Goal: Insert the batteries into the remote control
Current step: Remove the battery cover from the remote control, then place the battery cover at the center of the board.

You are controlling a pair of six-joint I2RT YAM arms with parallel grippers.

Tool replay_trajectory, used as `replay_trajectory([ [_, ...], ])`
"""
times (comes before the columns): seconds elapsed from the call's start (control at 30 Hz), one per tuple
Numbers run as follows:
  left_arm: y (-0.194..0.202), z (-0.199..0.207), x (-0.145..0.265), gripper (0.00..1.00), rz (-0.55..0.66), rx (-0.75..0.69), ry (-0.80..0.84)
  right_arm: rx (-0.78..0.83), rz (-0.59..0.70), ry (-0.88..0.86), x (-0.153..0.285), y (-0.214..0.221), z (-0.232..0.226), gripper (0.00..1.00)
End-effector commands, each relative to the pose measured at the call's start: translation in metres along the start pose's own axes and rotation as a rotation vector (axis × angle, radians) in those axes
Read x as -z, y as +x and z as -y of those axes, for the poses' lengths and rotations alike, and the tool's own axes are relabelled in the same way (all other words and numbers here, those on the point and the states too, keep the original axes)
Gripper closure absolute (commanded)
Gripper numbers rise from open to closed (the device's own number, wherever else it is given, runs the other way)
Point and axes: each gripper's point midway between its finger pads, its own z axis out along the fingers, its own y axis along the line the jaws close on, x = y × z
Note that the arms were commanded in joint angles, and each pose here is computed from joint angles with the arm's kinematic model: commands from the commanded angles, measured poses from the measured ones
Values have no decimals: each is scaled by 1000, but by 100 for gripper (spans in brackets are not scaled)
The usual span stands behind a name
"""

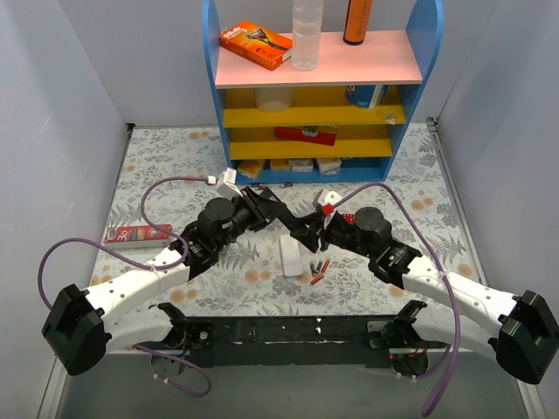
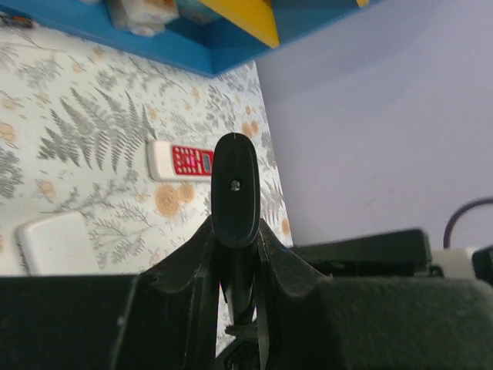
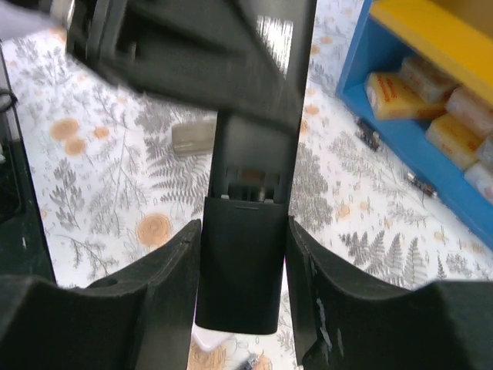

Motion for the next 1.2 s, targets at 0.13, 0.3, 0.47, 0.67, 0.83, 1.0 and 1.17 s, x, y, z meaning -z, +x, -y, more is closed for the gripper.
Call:
replay_trajectory([
  [0.13, -101, -13, 9, 100, 336, 83, -73, -22, -259, -39, 25, 80, -12, 69],
  [0.3, -96, -15, 5, 100, 316, 65, -66, -29, -224, -27, 22, 70, -11, 70],
  [0.47, -82, -32, 10, 100, 263, -46, -110, -106, -237, 198, 29, 64, 22, 71],
  [0.67, -55, -37, 25, 100, 136, -164, -75, -220, -437, 528, 57, 102, 68, 71],
  [0.83, -42, -31, 39, 100, 72, -210, -30, -418, -570, 644, 77, 147, 82, 71],
  [1.0, -26, -27, 44, 100, -7, -248, 23, -522, -573, 713, 93, 170, 95, 71],
  [1.17, -12, -24, 44, 100, -72, -247, 65, -576, -601, 760, 103, 185, 105, 66],
])
